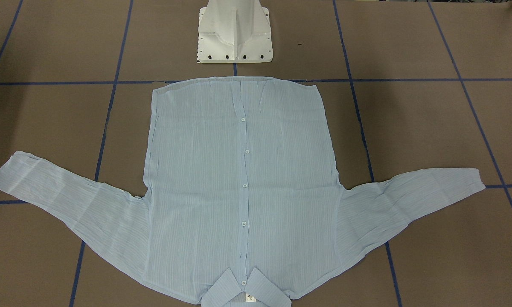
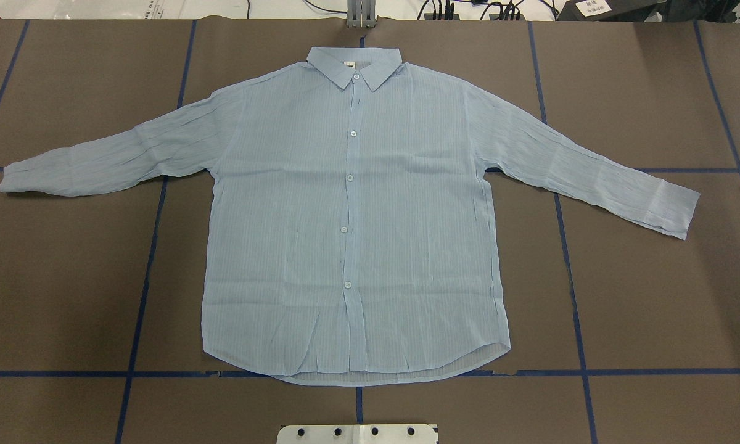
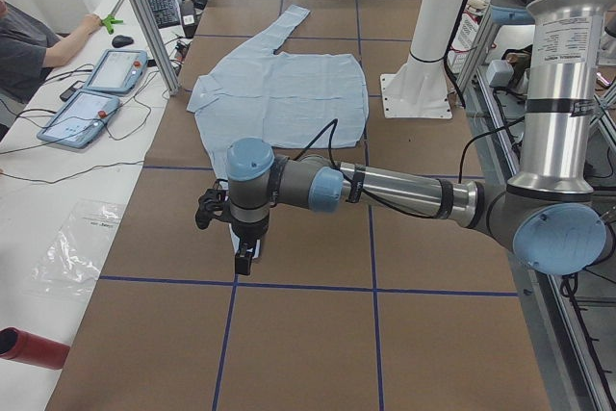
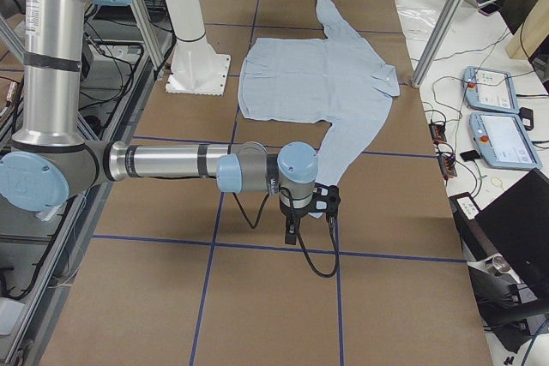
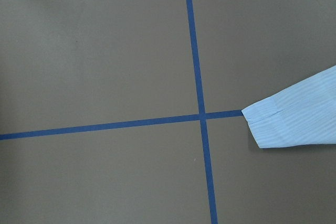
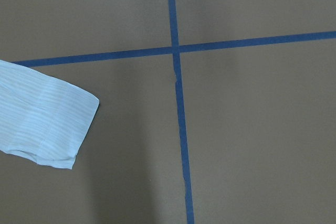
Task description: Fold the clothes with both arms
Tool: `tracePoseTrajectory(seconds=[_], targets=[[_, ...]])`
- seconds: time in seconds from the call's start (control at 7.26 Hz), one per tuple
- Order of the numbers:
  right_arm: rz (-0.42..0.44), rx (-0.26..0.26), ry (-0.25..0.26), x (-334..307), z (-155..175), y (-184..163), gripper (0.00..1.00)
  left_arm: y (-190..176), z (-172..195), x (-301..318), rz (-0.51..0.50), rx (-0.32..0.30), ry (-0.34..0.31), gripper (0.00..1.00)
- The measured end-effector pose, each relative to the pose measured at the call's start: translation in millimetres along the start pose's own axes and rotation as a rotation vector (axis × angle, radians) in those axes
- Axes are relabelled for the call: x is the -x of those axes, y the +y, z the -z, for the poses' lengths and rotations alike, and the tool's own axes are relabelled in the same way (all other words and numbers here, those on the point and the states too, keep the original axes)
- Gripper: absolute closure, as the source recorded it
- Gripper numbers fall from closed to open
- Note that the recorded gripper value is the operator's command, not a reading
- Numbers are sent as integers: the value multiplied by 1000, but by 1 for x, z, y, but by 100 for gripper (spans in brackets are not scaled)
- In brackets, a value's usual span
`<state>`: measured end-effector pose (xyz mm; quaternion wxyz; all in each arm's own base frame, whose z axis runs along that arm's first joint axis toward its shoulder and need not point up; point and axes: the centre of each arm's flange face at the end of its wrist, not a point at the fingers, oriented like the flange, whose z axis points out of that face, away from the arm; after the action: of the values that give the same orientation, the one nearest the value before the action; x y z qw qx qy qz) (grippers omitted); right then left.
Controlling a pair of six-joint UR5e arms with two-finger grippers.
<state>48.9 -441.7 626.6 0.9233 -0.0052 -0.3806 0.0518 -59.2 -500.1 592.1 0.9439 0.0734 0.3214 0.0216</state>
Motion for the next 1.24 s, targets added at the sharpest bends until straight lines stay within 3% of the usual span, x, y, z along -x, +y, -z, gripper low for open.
tracePoseTrajectory(seconds=[0.55,0.96,1.24], targets=[[32,-20,-7,17,9,-14,0,0,-2,-9,-3,6,66,0],[99,-34,-18,51,7,-45,0,-19,6,-30,-114,-98,91,0],[183,-47,-71,89,-12,-65,0,-25,-14,-59,-224,-132,199,0]])
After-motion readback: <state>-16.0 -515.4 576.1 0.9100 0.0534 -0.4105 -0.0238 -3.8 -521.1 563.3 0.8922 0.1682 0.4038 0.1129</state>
